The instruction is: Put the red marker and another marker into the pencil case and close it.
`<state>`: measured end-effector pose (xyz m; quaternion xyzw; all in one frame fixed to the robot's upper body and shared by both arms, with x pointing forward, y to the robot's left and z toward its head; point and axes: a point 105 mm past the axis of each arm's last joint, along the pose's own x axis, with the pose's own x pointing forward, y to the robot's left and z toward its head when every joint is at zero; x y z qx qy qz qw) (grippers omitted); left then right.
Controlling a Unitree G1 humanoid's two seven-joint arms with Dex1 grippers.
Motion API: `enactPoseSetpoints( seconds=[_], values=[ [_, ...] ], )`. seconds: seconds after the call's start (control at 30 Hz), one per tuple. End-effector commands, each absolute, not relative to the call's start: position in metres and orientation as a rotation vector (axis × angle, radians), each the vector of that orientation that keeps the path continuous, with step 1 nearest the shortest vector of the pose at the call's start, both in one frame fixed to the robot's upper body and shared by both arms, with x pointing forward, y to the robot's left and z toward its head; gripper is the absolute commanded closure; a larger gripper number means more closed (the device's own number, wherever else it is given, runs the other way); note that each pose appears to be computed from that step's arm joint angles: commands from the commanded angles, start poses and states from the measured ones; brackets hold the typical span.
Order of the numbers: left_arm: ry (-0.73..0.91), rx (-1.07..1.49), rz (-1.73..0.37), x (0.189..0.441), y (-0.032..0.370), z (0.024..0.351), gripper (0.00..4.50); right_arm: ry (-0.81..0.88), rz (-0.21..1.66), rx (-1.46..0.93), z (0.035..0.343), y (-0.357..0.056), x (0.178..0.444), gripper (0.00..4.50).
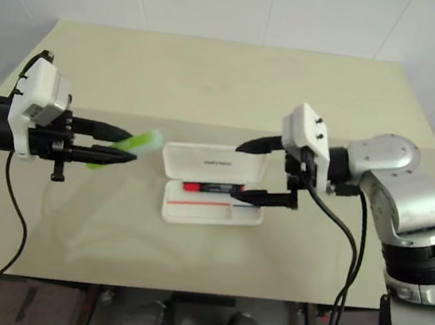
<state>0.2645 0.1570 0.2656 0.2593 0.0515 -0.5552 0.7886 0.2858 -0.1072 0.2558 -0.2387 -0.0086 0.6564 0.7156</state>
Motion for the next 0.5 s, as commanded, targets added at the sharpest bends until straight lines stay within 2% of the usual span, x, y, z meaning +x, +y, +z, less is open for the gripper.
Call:
enactPoseSetpoints(
  seconds=[0.03, 0.27, 0.5],
  values=[
    [0.119, 0.606, -1.242, 0.262, 0.134, 0.255, 3.42, -0.072, 1.446, -0.568, 0.265, -0.111, 0.276, 0.00],
    [0.199, 0.631, -1.246, 0.281, 0.088, 0.201, 3.42, 0.003, 1.385, -0.608, 0.247, -0.118, 0.277, 0.00],
    [0.240, 0.650, -1.247, 0.288, 0.067, 0.183, 3.42, 0.013, 1.371, -0.606, 0.243, -0.117, 0.278, 0.00]
  ],
)
